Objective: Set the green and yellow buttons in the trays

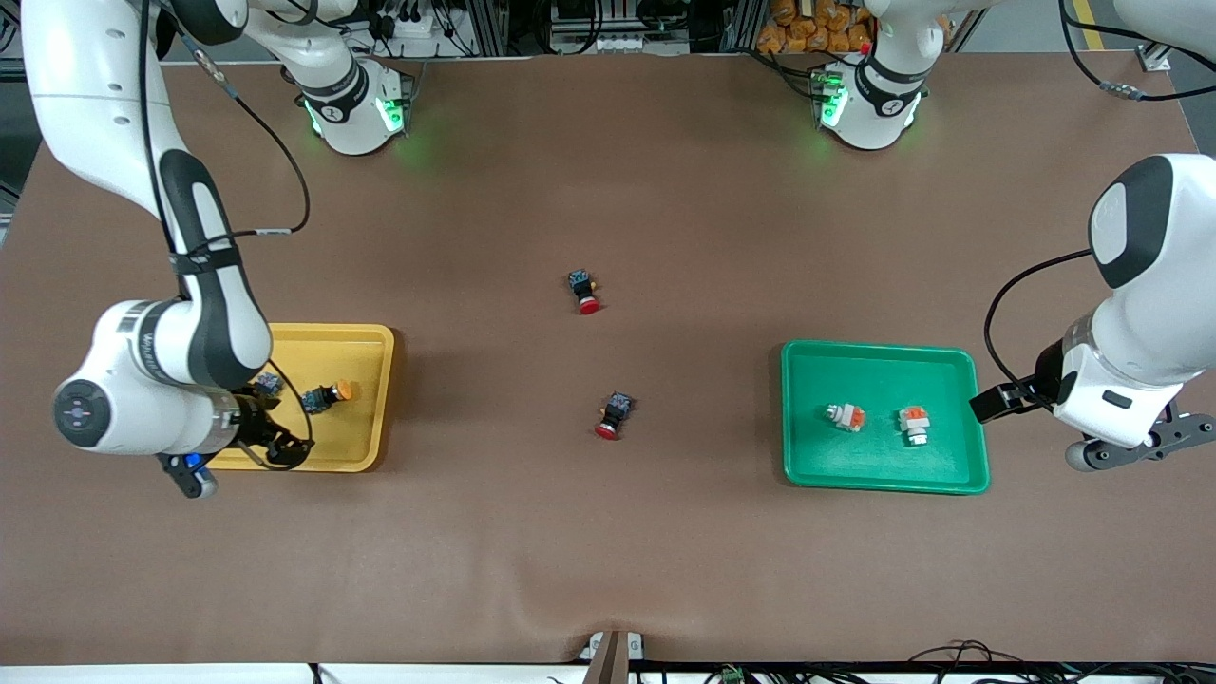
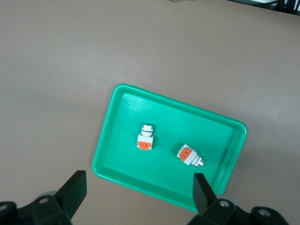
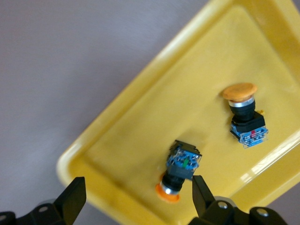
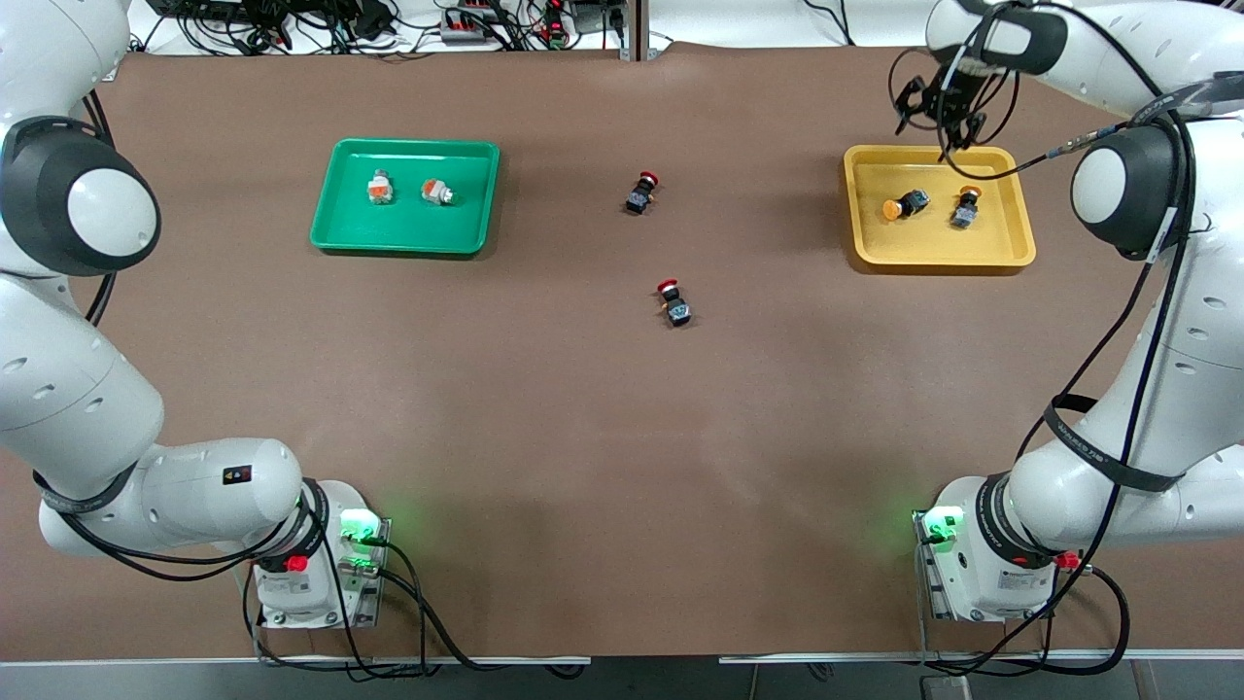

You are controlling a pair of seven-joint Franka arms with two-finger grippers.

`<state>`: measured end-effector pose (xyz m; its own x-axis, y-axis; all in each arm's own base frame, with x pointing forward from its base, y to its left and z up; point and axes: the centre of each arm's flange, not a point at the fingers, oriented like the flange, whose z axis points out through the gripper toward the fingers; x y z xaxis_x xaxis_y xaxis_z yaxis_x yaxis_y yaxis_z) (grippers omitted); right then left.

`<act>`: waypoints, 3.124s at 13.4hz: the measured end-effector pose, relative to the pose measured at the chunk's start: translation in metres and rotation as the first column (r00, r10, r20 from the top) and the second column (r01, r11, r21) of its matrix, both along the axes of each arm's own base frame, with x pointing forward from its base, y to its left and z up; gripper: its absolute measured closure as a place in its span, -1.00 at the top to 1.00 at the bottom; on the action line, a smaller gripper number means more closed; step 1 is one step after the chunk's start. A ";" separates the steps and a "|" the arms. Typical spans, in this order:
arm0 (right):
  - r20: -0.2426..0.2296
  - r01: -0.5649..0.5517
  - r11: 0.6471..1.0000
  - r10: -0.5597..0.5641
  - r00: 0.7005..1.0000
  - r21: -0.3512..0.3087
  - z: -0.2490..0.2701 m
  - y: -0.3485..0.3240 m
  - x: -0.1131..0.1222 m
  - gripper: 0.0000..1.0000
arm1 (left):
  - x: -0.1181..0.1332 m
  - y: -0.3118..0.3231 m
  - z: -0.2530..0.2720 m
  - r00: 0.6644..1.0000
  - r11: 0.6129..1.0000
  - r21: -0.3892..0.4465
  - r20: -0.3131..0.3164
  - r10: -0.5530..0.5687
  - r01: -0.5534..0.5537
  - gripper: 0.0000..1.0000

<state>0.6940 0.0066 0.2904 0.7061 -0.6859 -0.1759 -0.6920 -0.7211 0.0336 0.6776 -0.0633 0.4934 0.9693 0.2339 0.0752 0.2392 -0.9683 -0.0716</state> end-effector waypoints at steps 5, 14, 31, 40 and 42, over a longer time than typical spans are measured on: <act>0.171 -0.124 0.992 0.119 0.978 0.021 0.105 0.036 0.035 1.00 | -0.001 -0.009 0.002 1.000 1.000 -0.005 0.002 -0.014 0.014 1.00; 0.244 -0.261 0.948 0.213 0.946 0.183 0.219 0.011 0.018 1.00 | -0.017 -0.046 0.004 0.997 0.997 -0.038 -0.053 -0.065 0.063 1.00; 0.186 -0.773 0.631 0.769 0.612 -0.066 0.361 -0.067 -0.172 1.00 | -0.103 -0.055 0.113 0.981 0.980 0.030 -0.016 -0.194 0.195 1.00; 0.159 -0.816 0.569 0.819 0.551 -0.103 0.367 -0.066 -0.167 1.00 | -0.155 -0.010 0.151 0.973 0.974 -0.095 -0.082 -0.214 0.206 1.00; 0.154 -0.824 0.558 0.826 0.542 -0.095 0.366 -0.065 -0.167 1.00 | -0.170 -0.020 0.154 0.972 0.972 -0.092 -0.080 -0.222 0.215 1.00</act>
<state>0.5273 -0.0582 0.6559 0.9769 0.2138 0.0010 0.2138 -0.9769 -0.0051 0.5079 -0.0832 0.6477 0.9996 0.0175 -0.0243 0.0175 -0.9998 -0.0013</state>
